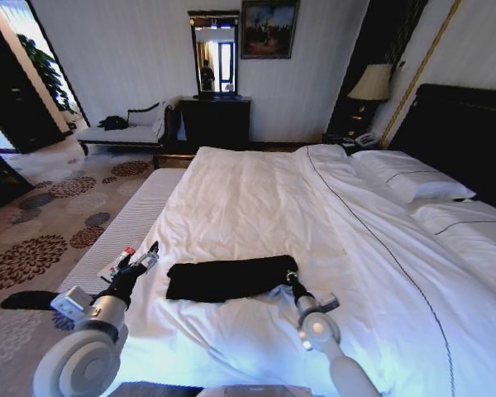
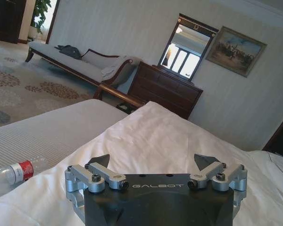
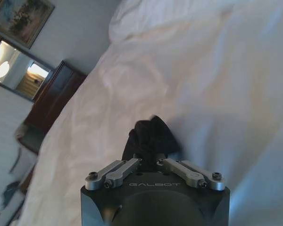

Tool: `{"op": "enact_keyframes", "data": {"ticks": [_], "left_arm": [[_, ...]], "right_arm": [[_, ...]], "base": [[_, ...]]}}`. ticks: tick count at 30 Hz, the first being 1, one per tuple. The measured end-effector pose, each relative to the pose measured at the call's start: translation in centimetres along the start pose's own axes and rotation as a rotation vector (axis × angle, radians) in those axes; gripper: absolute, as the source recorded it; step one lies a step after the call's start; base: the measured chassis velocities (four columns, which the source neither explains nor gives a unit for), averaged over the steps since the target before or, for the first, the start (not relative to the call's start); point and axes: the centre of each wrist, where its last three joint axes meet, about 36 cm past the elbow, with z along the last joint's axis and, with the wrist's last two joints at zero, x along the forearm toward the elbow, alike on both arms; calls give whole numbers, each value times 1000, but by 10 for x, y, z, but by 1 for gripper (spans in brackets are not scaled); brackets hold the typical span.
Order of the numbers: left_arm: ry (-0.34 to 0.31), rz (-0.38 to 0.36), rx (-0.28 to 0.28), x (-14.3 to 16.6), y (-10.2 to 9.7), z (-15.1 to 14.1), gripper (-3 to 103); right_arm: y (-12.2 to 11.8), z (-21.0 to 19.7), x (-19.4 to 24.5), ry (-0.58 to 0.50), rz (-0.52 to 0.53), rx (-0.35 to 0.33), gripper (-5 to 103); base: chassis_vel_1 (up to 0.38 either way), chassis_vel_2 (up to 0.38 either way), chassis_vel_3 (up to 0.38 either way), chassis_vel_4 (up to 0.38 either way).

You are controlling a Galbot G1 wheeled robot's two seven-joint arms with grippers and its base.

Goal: Fold the clothes on the bed.

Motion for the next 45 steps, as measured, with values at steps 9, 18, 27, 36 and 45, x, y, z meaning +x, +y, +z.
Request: {"op": "enact_keyframes", "data": {"ticks": [9, 18, 27, 36, 45], "left_arm": [[-11, 27, 10, -3, -5, 0, 100], [-43, 65, 118, -3, -6, 0, 100], [-78, 55, 203, 2, 11, -11, 100], [-120, 39, 287, 0, 9, -13, 100], [-198, -20, 268, 1, 20, -30, 100]], "right_arm": [[-33, -64, -13, -134, 77, 127, 4], [-15, -78, -14, -200, -18, 149, 4], [16, -53, 0, -181, -276, 242, 4], [32, 1, 14, -77, -487, 339, 4], [27, 31, 5, -44, -560, 378, 4]], "base": [[0, 0, 0, 0], [0, 0, 0, 0], [0, 0, 0, 0], [0, 0, 0, 0], [0, 0, 0, 0]]}}
